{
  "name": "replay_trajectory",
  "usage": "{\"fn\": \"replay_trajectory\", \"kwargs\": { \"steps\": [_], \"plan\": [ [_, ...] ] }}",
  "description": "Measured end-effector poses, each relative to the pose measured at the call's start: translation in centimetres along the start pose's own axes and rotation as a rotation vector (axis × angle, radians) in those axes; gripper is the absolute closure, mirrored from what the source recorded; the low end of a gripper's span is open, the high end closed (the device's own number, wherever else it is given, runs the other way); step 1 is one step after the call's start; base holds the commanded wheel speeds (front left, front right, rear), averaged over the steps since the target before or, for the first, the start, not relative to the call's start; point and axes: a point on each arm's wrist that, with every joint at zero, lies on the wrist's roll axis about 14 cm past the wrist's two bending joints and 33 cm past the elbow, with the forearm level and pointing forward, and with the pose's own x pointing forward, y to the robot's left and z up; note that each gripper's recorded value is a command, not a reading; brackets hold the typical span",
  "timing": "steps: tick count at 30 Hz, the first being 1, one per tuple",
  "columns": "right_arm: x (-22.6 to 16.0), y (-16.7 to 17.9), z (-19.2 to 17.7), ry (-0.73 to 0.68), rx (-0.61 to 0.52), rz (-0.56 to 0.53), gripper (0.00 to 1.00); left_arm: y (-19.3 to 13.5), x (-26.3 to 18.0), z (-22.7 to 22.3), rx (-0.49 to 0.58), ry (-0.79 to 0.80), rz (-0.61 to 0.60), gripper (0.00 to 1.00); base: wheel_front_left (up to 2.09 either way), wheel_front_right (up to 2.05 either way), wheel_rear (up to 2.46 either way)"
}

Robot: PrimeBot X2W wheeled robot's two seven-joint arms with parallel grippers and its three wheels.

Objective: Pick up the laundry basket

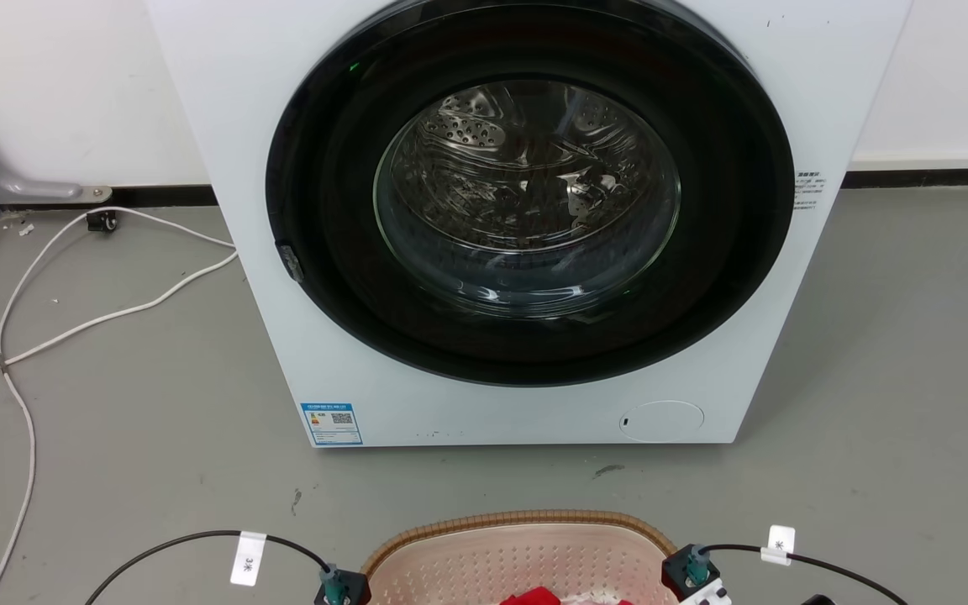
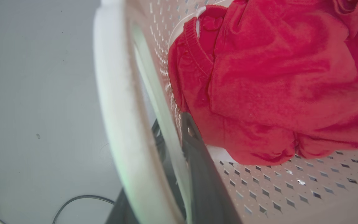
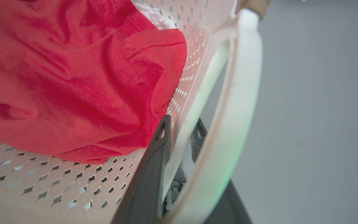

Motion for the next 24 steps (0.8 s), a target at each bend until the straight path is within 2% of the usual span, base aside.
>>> {"fn": "replay_trajectory", "kwargs": {
  "steps": [24],
  "plan": [
    [0.11,0.18,-0.49,0.012,0.004,0.008,1.00,-0.04,0.04,-0.25,-0.001,0.003,-0.004,1.00,0.00,0.00,0.00]
  ]
}}
